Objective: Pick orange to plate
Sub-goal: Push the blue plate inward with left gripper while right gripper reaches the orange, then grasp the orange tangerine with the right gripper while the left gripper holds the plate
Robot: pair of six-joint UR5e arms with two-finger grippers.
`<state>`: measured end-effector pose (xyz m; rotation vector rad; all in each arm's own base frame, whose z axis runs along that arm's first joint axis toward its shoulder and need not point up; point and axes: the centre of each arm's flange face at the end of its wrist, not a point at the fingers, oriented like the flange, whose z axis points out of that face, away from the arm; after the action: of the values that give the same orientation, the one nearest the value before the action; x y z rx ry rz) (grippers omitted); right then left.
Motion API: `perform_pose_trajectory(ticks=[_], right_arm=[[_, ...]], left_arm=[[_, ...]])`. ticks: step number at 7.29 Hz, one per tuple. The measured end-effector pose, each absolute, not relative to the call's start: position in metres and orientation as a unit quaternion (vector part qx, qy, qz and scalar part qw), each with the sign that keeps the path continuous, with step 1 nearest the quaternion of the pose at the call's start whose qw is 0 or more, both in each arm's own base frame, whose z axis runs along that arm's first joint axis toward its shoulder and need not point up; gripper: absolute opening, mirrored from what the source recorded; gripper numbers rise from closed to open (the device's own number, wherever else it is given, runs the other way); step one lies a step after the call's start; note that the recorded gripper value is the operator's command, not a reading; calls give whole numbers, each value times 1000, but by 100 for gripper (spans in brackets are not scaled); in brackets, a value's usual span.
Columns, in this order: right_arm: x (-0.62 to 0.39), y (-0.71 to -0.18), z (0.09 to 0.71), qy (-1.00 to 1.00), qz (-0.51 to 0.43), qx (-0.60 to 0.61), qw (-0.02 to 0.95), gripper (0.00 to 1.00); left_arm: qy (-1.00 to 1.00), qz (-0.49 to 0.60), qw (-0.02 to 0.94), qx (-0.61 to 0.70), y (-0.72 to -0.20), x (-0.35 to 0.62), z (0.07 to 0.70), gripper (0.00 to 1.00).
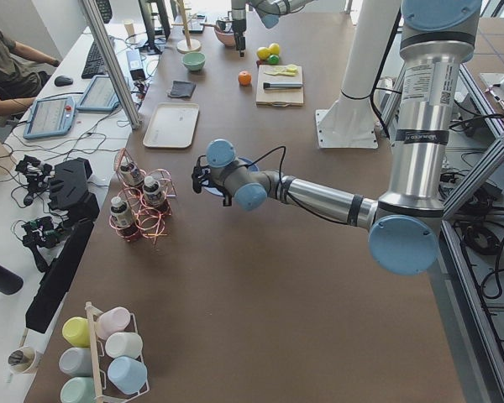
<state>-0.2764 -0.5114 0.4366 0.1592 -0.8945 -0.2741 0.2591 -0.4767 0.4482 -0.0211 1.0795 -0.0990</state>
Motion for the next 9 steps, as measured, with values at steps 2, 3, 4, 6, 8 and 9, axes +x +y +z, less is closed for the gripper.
perform_pose_trajectory(ticks=[2,3,4,6,8,9], right_arm=[[-306,-509,433,-422,-130,72,894,100],[-314,-506,434,-418,-132,70,896,100],[-319,-504,435,-416,-133,68,897,100],[-325,-501,436,-415,-135,66,897,100],[-333,-497,437,-414,-136,61,898,100],[-343,-496,436,-413,-138,59,899,100]], left_arm=[[522,-73,850,-24,-440,380,376,0],[523,-81,848,-25,-420,425,356,0],[524,-86,847,-24,-405,458,343,0],[531,-98,841,-26,-391,503,316,0],[538,-107,835,-32,-384,525,297,0],[542,-109,833,-31,-380,536,288,0]])
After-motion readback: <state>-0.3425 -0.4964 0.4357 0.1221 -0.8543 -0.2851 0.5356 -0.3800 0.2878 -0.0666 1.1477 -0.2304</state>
